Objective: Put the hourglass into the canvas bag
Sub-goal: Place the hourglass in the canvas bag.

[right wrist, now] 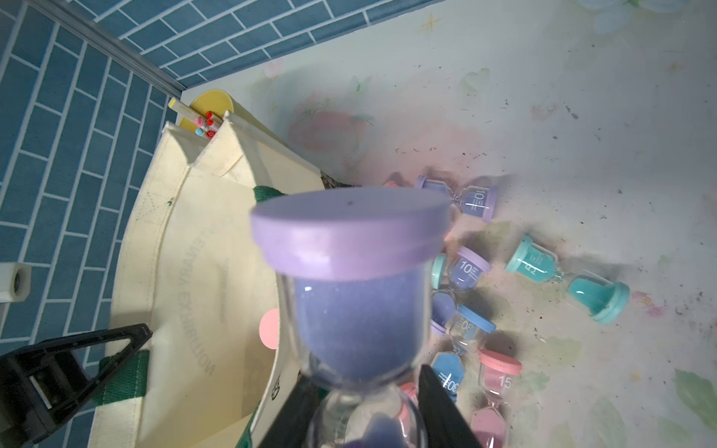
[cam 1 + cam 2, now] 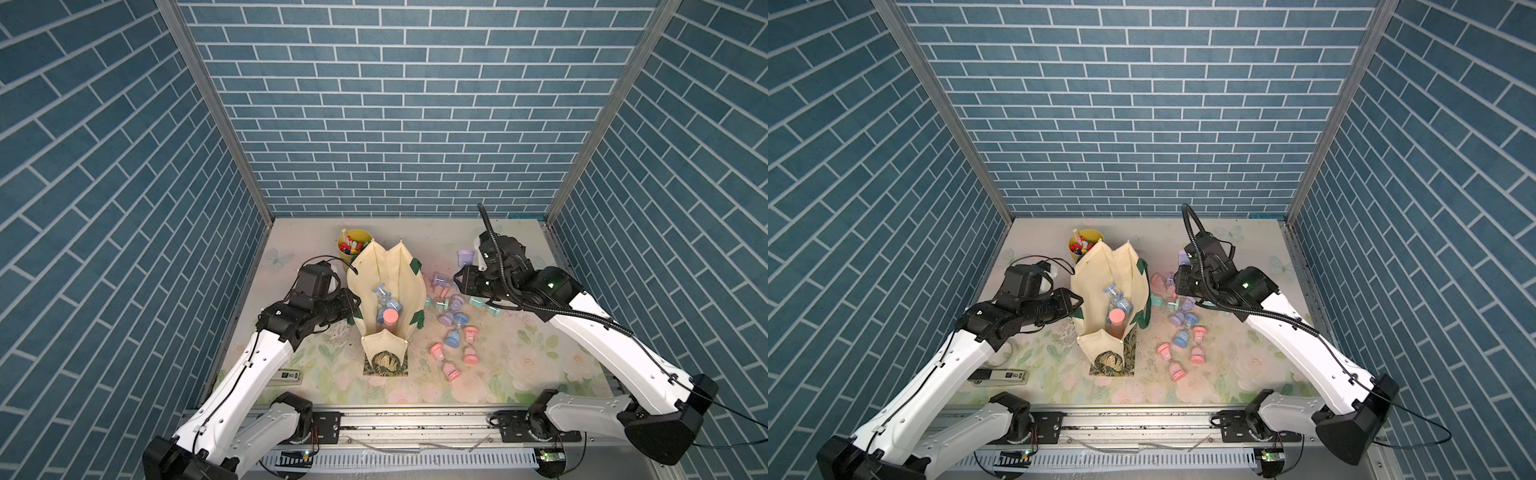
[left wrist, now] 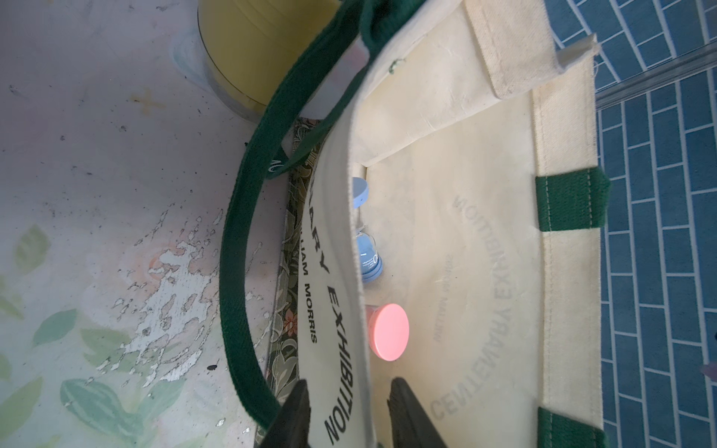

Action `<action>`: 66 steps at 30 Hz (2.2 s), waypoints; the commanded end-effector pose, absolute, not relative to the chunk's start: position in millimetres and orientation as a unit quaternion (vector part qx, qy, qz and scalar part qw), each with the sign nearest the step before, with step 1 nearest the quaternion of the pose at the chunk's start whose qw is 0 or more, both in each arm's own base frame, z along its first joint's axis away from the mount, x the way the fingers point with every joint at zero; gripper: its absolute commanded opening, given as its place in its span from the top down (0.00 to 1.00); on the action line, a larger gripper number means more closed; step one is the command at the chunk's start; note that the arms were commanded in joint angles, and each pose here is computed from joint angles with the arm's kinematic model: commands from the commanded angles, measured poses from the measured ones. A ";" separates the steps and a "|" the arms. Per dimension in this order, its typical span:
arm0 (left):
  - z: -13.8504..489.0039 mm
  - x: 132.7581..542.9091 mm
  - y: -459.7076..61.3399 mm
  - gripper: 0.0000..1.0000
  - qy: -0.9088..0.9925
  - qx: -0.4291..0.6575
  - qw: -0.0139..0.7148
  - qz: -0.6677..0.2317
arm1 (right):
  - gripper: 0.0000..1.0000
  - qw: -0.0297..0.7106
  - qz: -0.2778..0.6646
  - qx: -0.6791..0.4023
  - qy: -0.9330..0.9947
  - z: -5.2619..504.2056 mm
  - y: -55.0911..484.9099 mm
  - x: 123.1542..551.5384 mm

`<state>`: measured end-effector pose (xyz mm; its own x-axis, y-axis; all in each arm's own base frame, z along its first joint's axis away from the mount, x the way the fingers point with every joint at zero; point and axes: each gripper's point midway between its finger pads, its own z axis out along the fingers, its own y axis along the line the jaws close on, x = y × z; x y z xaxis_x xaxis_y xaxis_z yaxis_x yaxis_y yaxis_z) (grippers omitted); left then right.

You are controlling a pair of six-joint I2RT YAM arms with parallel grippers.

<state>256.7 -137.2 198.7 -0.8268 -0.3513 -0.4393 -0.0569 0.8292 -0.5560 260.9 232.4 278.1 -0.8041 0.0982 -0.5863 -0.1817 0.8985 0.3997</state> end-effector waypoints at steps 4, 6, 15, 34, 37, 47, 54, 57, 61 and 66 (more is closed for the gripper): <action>203.4 257.2 -133.7 0.63 0.917 -0.114 0.276 -0.264 | 1.00 0.323 0.258 -0.051 0.909 299.2 274.9 267.9; 205.4 256.7 -133.7 0.63 0.917 -0.113 0.277 -0.265 | 1.00 0.320 0.264 -0.062 0.908 300.5 286.6 267.4; 206.5 252.3 -132.0 0.63 0.916 -0.114 0.279 -0.265 | 1.00 0.289 0.278 -0.117 0.909 295.2 345.4 262.0; 210.7 259.9 -140.6 0.63 0.915 -0.109 0.271 -0.279 | 1.00 0.186 0.236 -0.135 0.944 210.3 404.2 261.1; 207.6 258.4 -140.0 0.64 0.915 -0.111 0.270 -0.279 | 1.00 0.170 0.224 -0.135 0.950 194.5 407.5 262.1; 206.5 258.0 -140.7 0.64 0.915 -0.110 0.268 -0.280 | 1.00 0.128 0.180 -0.118 0.968 142.7 406.4 269.1; 204.4 259.1 -141.7 0.64 0.915 -0.109 0.268 -0.281 | 1.00 0.100 0.157 -0.101 0.977 111.1 395.4 271.7; 200.7 258.7 -141.9 0.64 0.916 -0.110 0.265 -0.282 | 1.00 0.092 0.143 -0.096 0.981 99.1 389.8 272.2; 197.4 258.3 -141.7 0.64 0.917 -0.109 0.263 -0.280 | 1.00 0.084 0.131 -0.092 0.983 86.8 385.7 272.3; 192.8 257.8 -141.9 0.64 0.917 -0.110 0.260 -0.280 | 0.91 0.075 0.116 -0.092 0.986 74.7 382.8 271.0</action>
<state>257.8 -142.1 197.6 -0.8376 -0.3495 -0.4198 -0.0559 0.8194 -0.5705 286.3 402.0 123.4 -0.9480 -0.1491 -0.2811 -0.2403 0.9146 0.3253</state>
